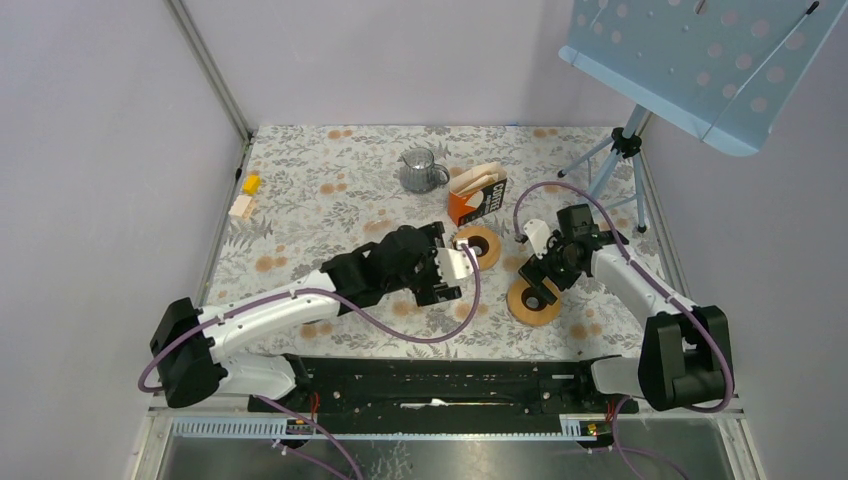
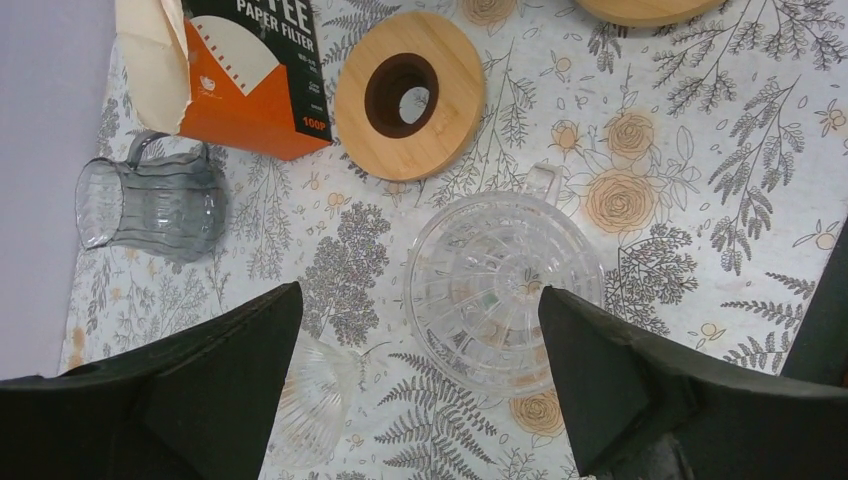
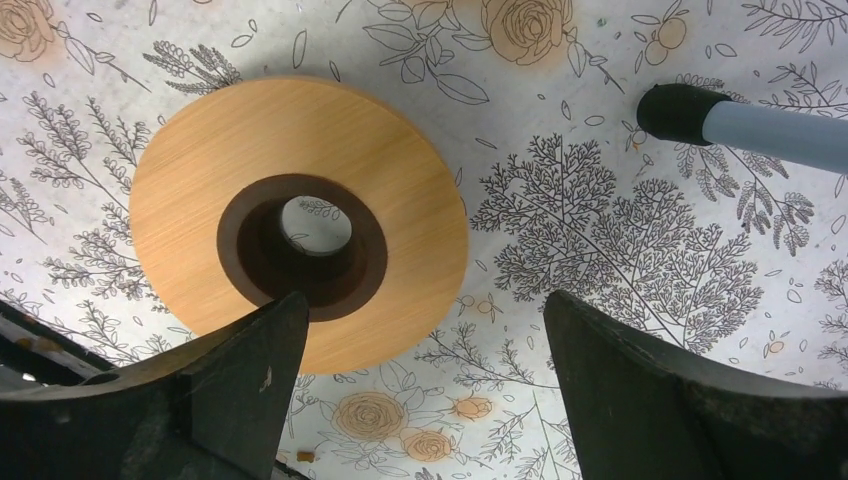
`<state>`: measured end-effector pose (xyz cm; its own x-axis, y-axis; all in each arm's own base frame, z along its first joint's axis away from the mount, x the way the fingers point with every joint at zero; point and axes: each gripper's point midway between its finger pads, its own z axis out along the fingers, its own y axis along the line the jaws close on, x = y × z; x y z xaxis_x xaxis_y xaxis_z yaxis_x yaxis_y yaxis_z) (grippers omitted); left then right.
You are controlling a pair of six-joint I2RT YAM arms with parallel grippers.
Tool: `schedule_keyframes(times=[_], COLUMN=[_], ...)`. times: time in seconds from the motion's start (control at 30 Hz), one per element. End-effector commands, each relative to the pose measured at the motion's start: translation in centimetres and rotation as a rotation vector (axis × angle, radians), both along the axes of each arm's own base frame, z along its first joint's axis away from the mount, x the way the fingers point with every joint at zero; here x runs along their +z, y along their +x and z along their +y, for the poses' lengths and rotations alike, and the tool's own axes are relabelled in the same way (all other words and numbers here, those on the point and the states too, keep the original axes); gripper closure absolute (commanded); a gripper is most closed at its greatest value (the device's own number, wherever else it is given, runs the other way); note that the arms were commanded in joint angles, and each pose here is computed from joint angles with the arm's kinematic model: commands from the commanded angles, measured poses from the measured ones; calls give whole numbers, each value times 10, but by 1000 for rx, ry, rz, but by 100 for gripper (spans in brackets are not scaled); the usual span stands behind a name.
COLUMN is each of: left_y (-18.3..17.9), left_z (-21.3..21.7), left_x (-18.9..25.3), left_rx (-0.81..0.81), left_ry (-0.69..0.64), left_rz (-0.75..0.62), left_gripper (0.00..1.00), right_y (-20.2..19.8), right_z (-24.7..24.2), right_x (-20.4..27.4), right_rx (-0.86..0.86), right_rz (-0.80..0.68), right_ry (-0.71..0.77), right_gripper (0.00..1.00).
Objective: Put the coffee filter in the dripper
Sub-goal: Place the coffee server at the center of the board, then pick up the dripper holder from the center of the board, then place the dripper holder onto the coffee server.
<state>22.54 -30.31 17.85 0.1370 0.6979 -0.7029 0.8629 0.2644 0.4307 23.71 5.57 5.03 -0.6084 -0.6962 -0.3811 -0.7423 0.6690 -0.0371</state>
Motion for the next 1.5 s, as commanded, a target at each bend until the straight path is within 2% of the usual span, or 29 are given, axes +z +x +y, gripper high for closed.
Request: schedule_keyframes(times=[0.0,0.23,0.37,0.53,0.73,0.87,1.03,1.23,1.47], left_y=[5,12,17,30,57,79,114,145,161], left_z=[-3,-1,-2,5,29,52,97,157,222], left_x=[25,34,43,53,74,91,101,111,106], left_rx=[-8,17,36,95,204,316,512,711,908], left_ry=[-45,-54,-75,-109,-194,-260,-343,-504,-620], left_rz=[-27,-40,-43,-38,-19,-14,45,182,265], left_gripper=[1,1,1,1,1,1,1,1,1], right_y=[7,9,10,10,11,19,27,31,30], right_z=[-6,0,3,10,11,15,40,107,186], right_x=[-3,-18,-24,-26,-22,5,57,107,112], right_rx=[6,12,11,11,17,24,86,271,451], right_rz=[-3,62,78,96,110,90,21,-53,-20], right_ry=[-51,-25,-13,15,17,37,80,91,66], right_gripper=[6,11,17,35,60,72,75,75,75])
